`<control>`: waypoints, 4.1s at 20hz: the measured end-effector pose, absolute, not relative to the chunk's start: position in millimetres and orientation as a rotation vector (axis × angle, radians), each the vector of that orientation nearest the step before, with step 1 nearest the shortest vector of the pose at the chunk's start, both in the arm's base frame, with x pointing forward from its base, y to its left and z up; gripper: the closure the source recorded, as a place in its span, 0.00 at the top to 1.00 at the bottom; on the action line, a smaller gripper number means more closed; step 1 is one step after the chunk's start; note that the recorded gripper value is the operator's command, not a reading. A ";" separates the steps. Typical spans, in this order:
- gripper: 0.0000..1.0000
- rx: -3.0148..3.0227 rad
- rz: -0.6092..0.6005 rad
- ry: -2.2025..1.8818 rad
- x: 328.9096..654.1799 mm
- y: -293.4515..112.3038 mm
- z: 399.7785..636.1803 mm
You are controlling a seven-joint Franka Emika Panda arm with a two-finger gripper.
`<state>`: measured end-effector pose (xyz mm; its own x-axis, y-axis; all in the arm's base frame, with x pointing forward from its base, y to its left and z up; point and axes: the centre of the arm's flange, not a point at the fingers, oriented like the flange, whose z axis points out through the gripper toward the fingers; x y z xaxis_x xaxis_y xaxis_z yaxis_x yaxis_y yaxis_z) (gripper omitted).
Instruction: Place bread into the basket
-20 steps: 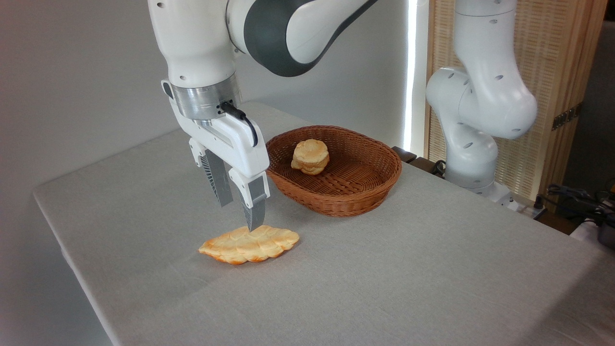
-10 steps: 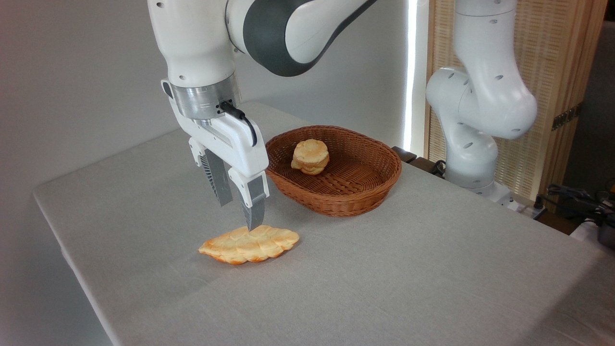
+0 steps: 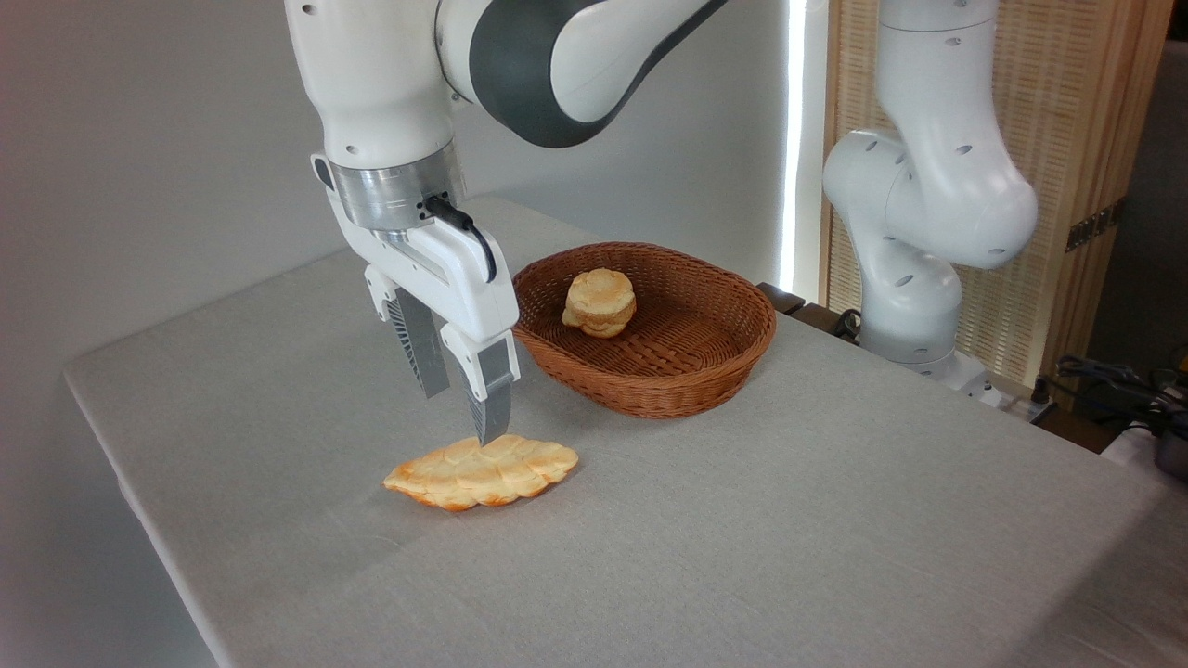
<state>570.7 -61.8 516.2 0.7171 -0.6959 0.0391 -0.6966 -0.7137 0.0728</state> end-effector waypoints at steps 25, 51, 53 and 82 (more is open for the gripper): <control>1.00 2.835 0.016 -1.151 570.7 -61.2 517.1; 1.00 2.444 -0.088 -1.784 564.0 -99.7 433.1; 1.00 2.438 -0.087 -1.796 564.3 -105.4 427.8; 0.31 2.338 -0.143 -1.996 567.5 -118.4 409.6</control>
<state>567.5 -118.4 409.6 0.1551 -0.9875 -0.0294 -0.9815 -0.1574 0.1086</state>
